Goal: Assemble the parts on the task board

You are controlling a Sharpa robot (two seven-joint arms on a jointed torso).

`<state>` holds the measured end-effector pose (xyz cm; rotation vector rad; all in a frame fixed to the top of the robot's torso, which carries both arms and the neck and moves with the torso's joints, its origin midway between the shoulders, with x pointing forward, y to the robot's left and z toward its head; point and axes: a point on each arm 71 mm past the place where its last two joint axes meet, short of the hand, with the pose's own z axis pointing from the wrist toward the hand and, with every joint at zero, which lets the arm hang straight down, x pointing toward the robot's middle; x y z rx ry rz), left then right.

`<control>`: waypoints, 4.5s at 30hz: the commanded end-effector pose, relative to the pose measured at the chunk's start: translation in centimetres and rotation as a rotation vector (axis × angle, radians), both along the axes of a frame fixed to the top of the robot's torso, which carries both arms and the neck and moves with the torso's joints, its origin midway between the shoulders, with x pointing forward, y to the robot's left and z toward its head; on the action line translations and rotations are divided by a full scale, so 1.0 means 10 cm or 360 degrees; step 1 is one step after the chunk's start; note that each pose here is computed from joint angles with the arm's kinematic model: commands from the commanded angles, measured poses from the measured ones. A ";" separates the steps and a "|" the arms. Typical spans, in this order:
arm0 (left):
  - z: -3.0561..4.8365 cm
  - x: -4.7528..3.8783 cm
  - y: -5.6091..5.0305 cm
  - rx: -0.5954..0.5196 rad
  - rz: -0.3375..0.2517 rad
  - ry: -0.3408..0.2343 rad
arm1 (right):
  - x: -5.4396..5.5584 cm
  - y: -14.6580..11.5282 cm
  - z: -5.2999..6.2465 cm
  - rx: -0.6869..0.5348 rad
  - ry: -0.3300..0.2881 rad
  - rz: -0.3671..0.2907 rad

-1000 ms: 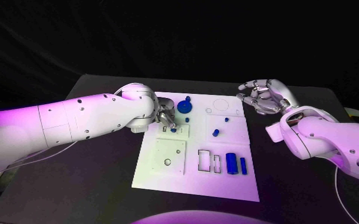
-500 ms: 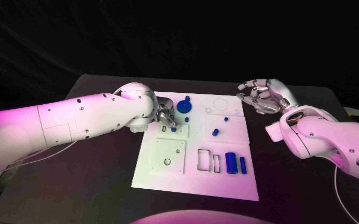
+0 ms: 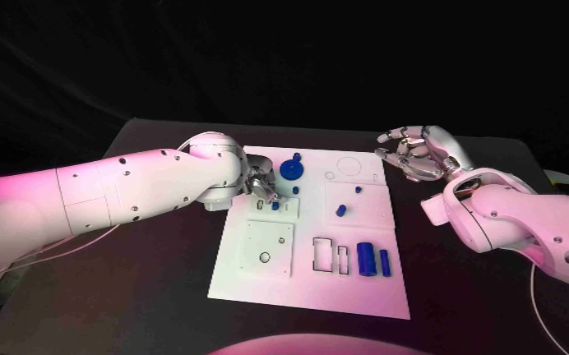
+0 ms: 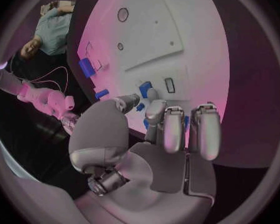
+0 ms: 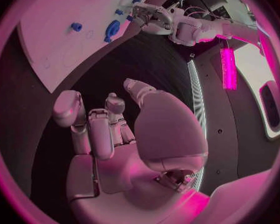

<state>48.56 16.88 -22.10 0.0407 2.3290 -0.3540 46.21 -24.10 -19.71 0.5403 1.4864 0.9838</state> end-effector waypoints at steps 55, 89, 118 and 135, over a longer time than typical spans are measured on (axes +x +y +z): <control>0.400 0.617 0.42 0.0030 0.0218 -0.0045 | 0.01 0.01 -0.02 -0.0013 -0.0012 0.0018; 0.190 0.610 0.35 0.0091 0.0184 0.0098 | 0.01 0.02 -0.02 -0.0012 -0.0012 0.0020; 0.219 0.572 0.41 -0.0089 0.0289 0.0104 | 0.02 0.02 -0.03 -0.0014 -0.0009 0.0017; 0.324 0.164 0.52 -0.0432 0.0357 0.0037 | 0.01 -0.01 -0.03 -0.0018 -0.0006 0.0008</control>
